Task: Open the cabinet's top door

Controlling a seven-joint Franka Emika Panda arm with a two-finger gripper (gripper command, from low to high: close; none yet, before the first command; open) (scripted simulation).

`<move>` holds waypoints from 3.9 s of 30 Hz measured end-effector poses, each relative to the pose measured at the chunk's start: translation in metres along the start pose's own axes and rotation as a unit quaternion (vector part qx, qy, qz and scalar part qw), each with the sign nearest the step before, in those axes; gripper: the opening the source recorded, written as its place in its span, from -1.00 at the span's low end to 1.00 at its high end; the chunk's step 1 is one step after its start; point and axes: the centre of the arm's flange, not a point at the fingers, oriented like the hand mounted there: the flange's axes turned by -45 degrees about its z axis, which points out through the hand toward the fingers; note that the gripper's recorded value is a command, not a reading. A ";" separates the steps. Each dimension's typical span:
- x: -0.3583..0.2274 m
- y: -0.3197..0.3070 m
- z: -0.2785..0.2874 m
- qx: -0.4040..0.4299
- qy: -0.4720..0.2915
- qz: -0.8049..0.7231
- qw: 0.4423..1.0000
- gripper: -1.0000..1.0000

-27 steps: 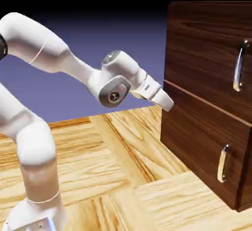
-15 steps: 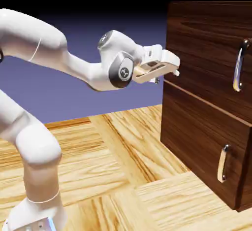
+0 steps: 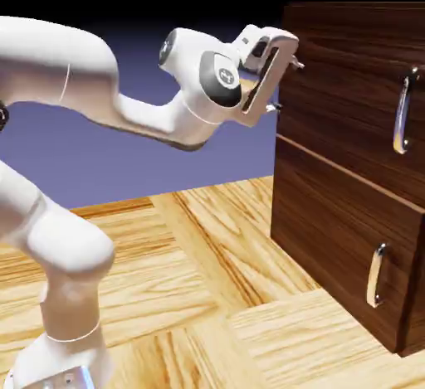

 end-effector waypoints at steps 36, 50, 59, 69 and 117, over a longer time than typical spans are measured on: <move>-0.182 -0.016 0.080 -0.095 -0.112 -0.725 0.673 0.00; -0.181 -0.013 0.109 -0.076 -0.134 -0.736 0.659 -1.00; -0.162 -0.028 0.067 -0.045 -0.169 -0.729 0.662 -1.00; -0.132 -0.047 0.016 -0.005 -0.213 -0.718 0.663 -1.00; 0.183 -0.149 -0.187 0.246 -0.468 -0.584 0.616 -1.00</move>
